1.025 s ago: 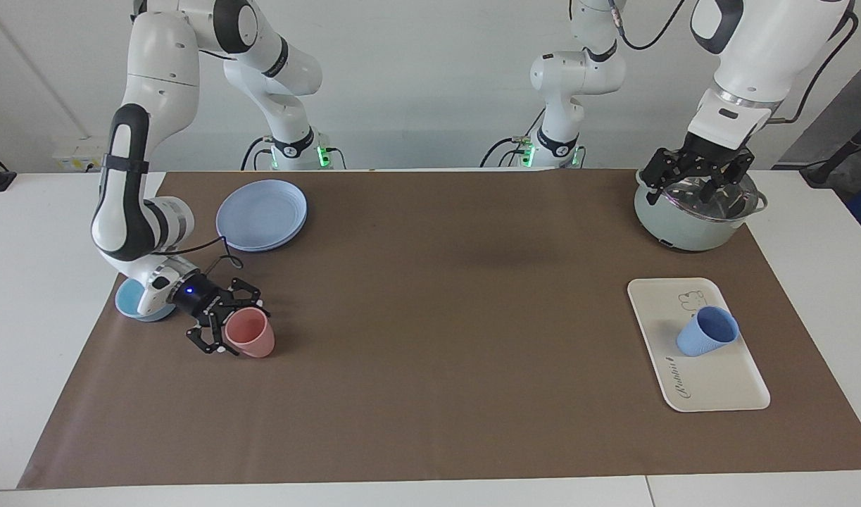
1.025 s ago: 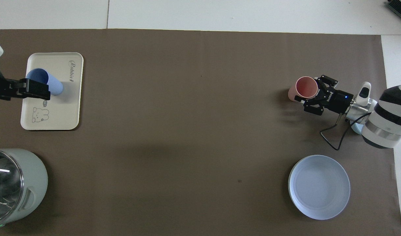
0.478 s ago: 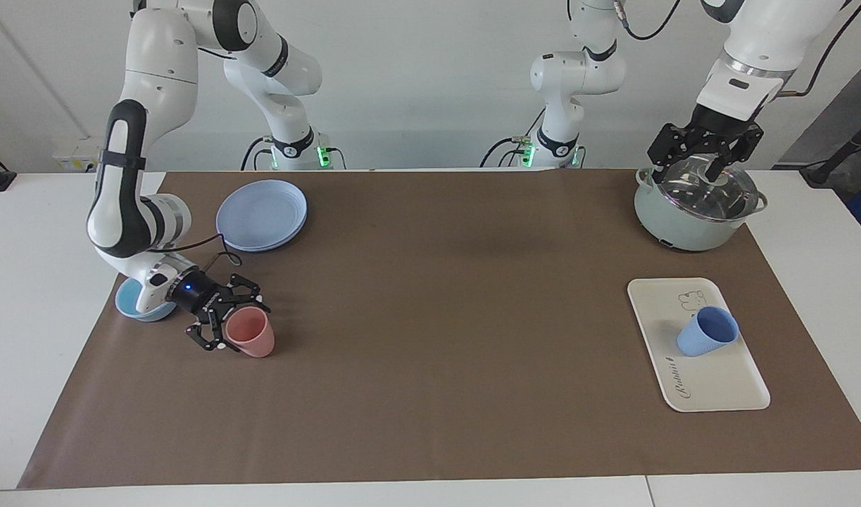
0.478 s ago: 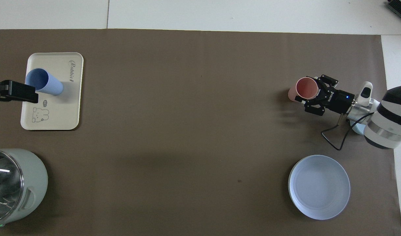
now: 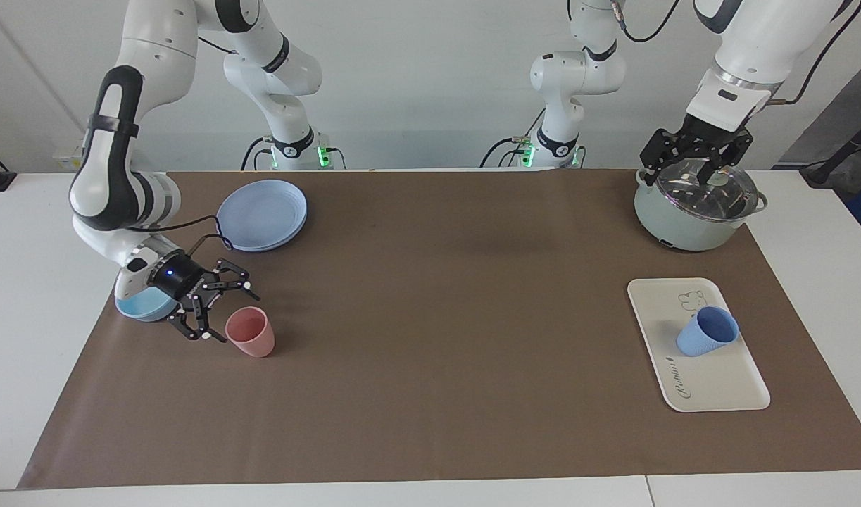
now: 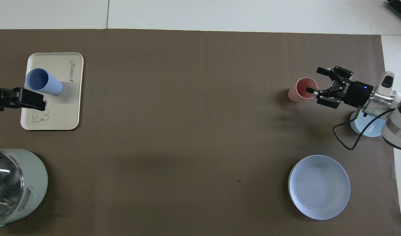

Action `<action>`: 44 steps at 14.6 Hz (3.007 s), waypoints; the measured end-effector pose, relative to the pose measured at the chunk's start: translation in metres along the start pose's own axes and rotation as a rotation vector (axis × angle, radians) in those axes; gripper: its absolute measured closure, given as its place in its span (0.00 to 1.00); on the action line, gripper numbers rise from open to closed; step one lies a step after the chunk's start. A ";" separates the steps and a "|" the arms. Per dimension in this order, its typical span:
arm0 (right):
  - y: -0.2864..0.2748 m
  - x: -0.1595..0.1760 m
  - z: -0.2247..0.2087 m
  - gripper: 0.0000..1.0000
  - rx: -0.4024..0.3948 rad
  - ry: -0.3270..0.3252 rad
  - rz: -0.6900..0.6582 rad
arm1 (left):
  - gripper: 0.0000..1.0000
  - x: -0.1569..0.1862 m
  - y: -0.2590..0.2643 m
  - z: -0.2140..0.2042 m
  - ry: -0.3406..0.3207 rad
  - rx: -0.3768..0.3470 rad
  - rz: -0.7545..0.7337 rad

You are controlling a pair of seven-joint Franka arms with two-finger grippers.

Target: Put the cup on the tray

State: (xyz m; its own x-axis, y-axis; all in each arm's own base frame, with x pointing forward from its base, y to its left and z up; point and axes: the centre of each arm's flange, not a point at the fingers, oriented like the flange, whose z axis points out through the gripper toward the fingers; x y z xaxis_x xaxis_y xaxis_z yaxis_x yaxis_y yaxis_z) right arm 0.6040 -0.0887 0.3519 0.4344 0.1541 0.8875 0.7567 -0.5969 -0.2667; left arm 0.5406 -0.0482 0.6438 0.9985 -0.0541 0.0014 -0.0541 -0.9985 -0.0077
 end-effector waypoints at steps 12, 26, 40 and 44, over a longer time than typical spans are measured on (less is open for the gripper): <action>-0.063 0.132 -0.030 0.00 -0.285 -0.398 0.255 | 0.00 -0.006 -0.022 0.015 -0.007 -0.008 -0.040; -0.169 0.196 -0.008 0.00 -0.704 -0.700 0.500 | 0.00 -0.005 -0.018 0.016 0.002 -0.010 -0.023; -0.172 0.221 -0.097 0.00 -0.757 -0.914 0.723 | 0.00 0.006 -0.029 0.028 0.034 -0.010 -0.002; -0.165 0.217 -0.105 0.00 -0.762 -0.919 0.746 | 0.00 0.006 -0.029 0.028 0.033 -0.010 -0.001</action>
State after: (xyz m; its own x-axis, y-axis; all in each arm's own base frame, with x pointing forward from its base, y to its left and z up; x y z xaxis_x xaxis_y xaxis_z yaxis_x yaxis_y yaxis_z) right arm 0.5225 -0.0393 0.6279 0.9941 -0.1080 -0.0080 -0.1082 -0.9937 -0.0305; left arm 0.5481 -0.0189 0.6157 0.9980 -0.0531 0.0345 -0.0532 -0.9986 0.0018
